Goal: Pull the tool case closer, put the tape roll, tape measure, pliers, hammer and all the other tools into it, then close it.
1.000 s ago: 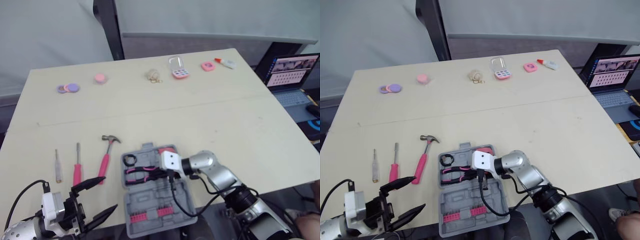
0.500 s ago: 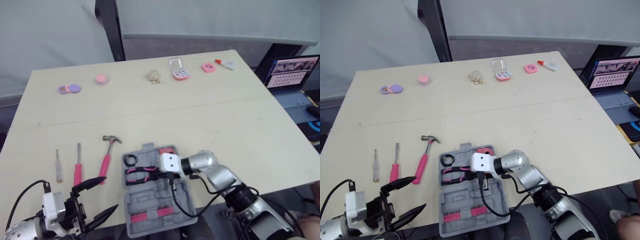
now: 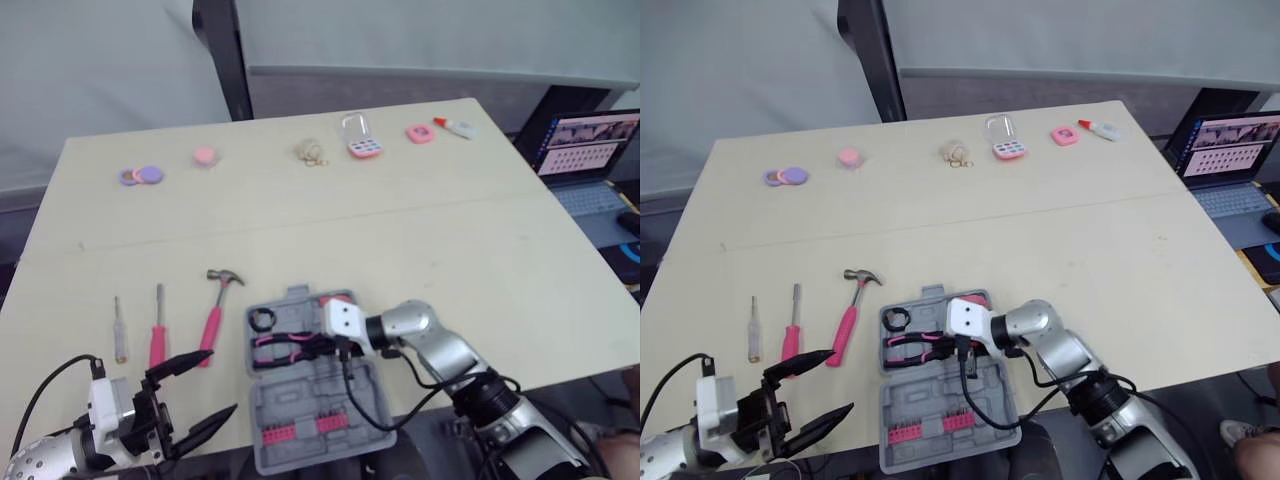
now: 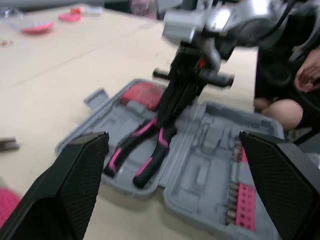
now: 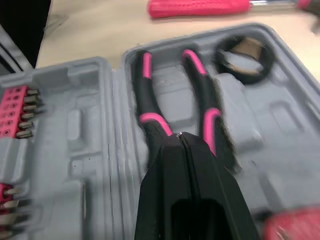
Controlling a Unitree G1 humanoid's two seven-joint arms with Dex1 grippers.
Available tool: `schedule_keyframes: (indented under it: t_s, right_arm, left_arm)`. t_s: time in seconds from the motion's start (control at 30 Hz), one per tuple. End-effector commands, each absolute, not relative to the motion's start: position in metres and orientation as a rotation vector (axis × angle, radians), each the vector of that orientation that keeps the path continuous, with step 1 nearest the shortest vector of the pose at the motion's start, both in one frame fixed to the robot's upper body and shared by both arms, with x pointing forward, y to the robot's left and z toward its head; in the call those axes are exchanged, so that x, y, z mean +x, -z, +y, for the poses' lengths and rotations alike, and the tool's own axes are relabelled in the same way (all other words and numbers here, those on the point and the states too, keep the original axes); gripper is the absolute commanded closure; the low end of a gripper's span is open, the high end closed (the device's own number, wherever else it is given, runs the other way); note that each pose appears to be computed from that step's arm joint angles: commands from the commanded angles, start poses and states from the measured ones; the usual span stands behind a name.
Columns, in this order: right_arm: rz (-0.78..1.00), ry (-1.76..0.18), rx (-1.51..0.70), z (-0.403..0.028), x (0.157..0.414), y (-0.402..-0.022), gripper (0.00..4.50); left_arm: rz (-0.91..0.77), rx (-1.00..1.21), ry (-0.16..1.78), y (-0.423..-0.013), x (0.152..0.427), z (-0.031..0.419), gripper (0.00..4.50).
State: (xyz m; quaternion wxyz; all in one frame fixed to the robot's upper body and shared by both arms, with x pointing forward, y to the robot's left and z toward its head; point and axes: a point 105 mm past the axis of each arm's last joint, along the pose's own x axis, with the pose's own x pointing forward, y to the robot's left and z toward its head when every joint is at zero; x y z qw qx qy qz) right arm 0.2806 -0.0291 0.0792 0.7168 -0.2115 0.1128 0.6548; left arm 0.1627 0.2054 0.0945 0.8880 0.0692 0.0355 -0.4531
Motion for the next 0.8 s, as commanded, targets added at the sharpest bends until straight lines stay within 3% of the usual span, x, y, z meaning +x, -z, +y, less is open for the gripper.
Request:
schedule_keyframes:
  t_s: [0.03, 0.2, 0.37, 0.7, 0.8]
  right_arm:
    - [0.107, -1.404, -0.444, -0.042, 0.279, -0.138, 4.48]
    - [0.189, -1.322, -0.458, -0.097, 0.252, -0.165, 4.48]
    - [0.399, -1.186, -0.433, -0.148, 0.220, -0.147, 4.48]
    - [0.634, -0.994, -0.297, -0.192, 0.178, -0.098, 4.48]
    - [0.639, -0.955, -0.278, -0.196, 0.174, -0.092, 4.50]
  left_arm:
    - [0.151, 0.173, 0.941, -0.101, 0.168, 0.202, 0.00]
    - [0.331, 0.187, 0.990, -0.103, 0.166, 0.202, 0.00]
    - [0.374, 0.118, 0.997, -0.101, 0.161, 0.208, 0.00]
    - [0.431, 0.071, 0.979, -0.082, 0.151, 0.224, 0.00]
    - [0.439, 0.056, 0.979, -0.079, 0.151, 0.227, 1.31]
